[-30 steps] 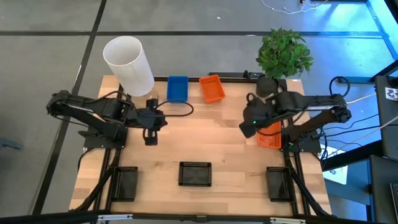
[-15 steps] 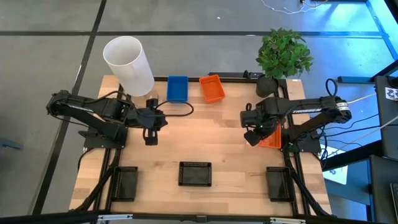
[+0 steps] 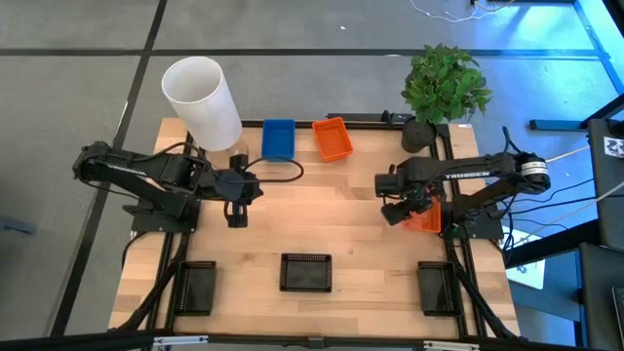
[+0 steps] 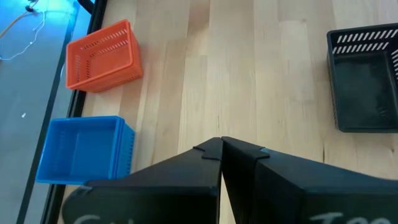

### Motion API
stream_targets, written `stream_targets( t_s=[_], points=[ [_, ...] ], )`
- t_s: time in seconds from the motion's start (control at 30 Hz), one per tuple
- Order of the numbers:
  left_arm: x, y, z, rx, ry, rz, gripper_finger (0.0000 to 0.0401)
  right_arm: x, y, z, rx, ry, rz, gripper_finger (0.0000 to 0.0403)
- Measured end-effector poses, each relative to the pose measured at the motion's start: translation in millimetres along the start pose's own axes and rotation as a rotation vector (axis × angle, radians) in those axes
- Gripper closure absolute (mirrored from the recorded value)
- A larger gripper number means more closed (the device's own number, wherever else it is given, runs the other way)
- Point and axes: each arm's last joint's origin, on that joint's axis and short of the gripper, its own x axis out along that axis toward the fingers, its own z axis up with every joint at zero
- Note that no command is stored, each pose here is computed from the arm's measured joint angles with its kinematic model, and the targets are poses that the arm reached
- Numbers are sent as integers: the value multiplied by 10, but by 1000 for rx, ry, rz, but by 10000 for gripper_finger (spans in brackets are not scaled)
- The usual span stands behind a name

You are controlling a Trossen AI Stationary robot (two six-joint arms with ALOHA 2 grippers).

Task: Stack baskets by color
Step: Stack the orange basket on top of the orange basket on the table

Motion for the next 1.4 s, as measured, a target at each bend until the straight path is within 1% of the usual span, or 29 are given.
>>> stream_targets(
  t_s=[0.07,0.3,0.53,0.63,0.93,1.17,1.4],
  points=[
    [0,0,0,0,0,0,400,48,6,47,1,-10,32,233],
    [0,0,0,0,0,0,400,143,-67,127,45,-5,22,233],
    [0,0,0,0,0,0,400,140,-55,215,61,-70,56,233],
    [0,0,0,0,0,0,400,136,-74,243,75,-99,37,233],
    [0,0,0,0,0,0,401,164,-107,342,122,-94,12,233],
    [1,0,0,0,1,0,400,227,-122,458,140,-94,-39,233],
    [1,0,0,0,1,0,400,267,-115,504,149,-79,-55,233]
  ],
)
